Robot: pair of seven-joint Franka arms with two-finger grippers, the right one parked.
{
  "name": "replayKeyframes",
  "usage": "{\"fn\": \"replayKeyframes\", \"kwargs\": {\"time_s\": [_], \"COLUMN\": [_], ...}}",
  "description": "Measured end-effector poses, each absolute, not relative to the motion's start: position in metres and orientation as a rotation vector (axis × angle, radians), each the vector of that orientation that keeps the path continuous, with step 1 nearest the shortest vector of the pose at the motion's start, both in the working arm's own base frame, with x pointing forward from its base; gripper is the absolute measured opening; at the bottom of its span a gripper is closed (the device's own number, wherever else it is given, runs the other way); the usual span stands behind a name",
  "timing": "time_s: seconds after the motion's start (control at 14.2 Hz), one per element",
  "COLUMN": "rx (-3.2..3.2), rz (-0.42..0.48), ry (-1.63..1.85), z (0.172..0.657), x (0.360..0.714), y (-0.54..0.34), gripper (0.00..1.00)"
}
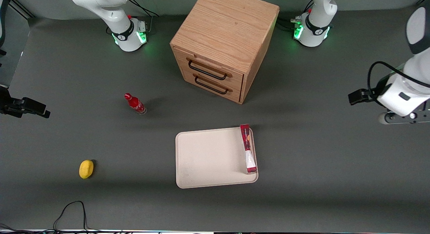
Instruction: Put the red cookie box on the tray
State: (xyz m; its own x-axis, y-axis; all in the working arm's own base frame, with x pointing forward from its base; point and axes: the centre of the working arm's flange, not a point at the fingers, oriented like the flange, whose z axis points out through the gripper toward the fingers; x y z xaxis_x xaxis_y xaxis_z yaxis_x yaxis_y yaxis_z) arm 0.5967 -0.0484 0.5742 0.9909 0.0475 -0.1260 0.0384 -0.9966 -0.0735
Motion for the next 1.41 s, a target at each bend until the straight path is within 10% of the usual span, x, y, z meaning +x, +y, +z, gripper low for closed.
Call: {"fn": "replayKeyframes", "kwargs": {"time_s": [0.78,1.41], "rx": [-3.143,-3.156], "rz": [0.042,0.087], "ry": [-0.072,-0.035], "z": [0.589,0.589], "x": [0.579,0.575], "y": [-0.017,-0.022], "gripper": [1.0,1.0]}}
